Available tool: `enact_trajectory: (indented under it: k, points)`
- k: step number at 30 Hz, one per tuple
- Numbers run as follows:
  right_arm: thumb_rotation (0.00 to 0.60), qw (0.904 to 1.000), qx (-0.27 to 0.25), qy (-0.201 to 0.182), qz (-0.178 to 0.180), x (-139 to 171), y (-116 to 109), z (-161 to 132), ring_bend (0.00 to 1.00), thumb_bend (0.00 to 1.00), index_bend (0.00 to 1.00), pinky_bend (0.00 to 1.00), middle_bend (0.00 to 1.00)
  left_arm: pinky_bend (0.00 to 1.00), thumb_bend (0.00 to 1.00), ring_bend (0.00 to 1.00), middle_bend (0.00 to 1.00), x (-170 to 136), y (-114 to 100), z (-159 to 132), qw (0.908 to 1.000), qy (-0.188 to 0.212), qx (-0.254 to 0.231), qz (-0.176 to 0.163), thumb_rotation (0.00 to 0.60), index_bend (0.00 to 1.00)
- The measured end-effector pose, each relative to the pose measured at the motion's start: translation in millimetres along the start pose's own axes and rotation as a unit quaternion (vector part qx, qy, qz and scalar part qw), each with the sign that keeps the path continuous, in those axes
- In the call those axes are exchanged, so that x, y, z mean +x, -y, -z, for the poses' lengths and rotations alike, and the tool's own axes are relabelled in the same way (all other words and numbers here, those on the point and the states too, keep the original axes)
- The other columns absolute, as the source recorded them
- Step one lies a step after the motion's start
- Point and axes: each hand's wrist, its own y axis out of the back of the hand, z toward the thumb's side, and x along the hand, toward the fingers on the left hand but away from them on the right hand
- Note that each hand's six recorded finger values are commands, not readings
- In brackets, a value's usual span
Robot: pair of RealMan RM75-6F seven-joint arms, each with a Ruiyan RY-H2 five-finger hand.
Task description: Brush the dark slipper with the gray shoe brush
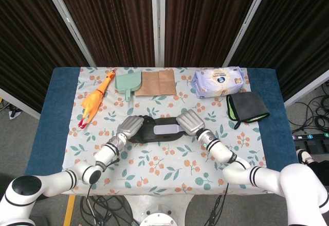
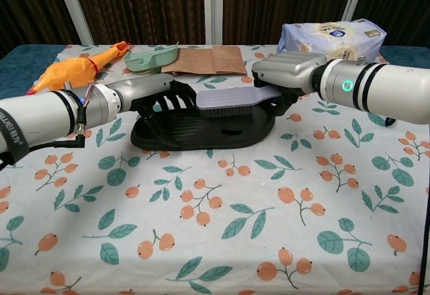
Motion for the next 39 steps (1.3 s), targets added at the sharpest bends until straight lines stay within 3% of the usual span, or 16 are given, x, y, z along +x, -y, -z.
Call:
enact_trajectory:
  k: [7, 15, 19, 23, 30, 39]
  points:
    - [0.6, 0.9983, 0.055, 0.018, 0.003, -1.1, 8.6, 16.0, 1.0, 0.63, 1.0, 1.0, 0.94, 0.34, 0.03, 0.32, 0.42, -1.5, -2.4, 2.7, 0.9999, 0.0, -0.013, 0.0, 0.6, 0.36]
    - [0.6, 0.9983, 0.033, 0.04, 0.026, 16.4, 0.4, 41.4, 1.0, 0.63, 1.0, 1.0, 0.94, 0.34, 0.03, 0.32, 0.42, -3.3, -5.8, 3.4, 0.9998, 0.005, -0.019, 0.001, 0.6, 0.36]
    - [0.6, 0.9989, -0.001, 0.014, 0.044, 23.6, -10.8, 30.8, 1.0, 0.63, 1.0, 1.0, 0.94, 0.34, 0.03, 0.32, 0.42, -3.3, -6.4, 1.4, 0.9997, 0.009, -0.022, 0.002, 0.6, 0.36]
    - [0.6, 0.9988, 0.001, -0.022, 0.044, 20.7, -14.8, 8.9, 1.0, 0.63, 1.0, 1.0, 0.94, 0.34, 0.03, 0.32, 0.42, -2.1, -7.6, -0.1, 0.9997, 0.012, -0.023, 0.003, 0.6, 0.36]
    - [0.6, 0.9984, 0.028, -0.047, 0.012, 16.1, 8.5, -8.3, 1.0, 0.63, 1.0, 1.0, 0.94, 0.34, 0.03, 0.32, 0.42, -2.4, -9.3, 4.8, 0.9996, 0.007, -0.027, 0.002, 0.6, 0.36]
    - [0.6, 0.9984, 0.055, -0.008, 0.005, 39.8, 24.2, 35.3, 1.0, 0.63, 1.0, 1.0, 0.94, 0.34, 0.03, 0.32, 0.42, -3.8, -9.9, 7.3, 0.9997, 0.009, -0.021, 0.001, 0.6, 0.36]
